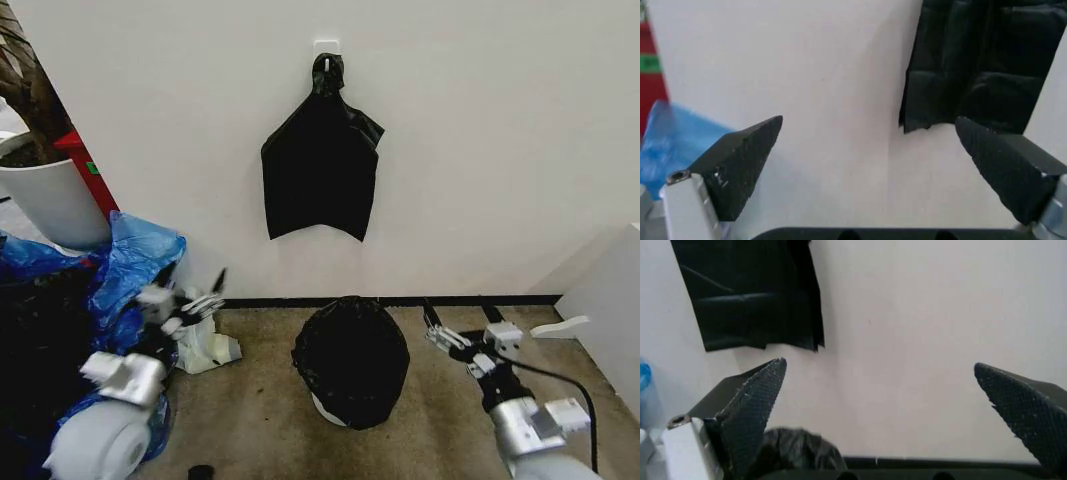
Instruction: Place the garbage bag over the trash bin.
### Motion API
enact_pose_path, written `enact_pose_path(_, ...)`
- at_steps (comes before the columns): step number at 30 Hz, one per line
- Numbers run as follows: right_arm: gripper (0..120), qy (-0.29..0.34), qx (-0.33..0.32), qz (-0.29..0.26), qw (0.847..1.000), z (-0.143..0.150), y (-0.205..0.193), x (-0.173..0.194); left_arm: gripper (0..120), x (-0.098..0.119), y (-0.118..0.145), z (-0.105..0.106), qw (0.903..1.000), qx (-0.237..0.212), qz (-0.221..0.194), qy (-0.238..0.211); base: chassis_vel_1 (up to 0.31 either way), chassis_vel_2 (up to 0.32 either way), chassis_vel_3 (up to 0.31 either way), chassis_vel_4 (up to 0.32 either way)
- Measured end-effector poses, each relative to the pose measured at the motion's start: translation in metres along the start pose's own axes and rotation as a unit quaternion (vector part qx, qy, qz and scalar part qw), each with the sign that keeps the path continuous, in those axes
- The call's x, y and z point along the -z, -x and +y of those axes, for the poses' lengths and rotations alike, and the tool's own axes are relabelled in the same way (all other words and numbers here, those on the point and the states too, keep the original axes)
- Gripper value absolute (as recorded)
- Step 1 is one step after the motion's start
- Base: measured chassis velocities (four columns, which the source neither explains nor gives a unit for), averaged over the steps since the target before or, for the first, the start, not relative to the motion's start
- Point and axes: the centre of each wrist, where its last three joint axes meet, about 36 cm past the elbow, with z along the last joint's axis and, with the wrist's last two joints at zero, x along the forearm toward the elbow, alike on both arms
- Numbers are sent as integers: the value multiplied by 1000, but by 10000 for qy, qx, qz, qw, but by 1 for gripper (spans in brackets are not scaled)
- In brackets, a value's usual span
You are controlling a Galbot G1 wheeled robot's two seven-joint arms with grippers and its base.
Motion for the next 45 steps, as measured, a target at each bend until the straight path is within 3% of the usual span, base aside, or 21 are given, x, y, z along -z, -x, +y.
enact_pose_path(6, 100, 115, 26, 43, 9999, 8, -27, -8, 100, 1, -36, -21, 9988, 155, 271, -388, 0, 0, 0, 0)
enact_pose_path(13, 100, 199, -7, 55, 9998, 14, -31, -12, 100, -7, -60, -32, 9967, 250, 605, -483, 0, 0, 0, 0)
enact_pose_path(45, 100, 247, 2, 119, 9996, 14, -33, -14, 100, -8, -59, -34, 9965, 256, 636, -487, 0, 0, 0, 0)
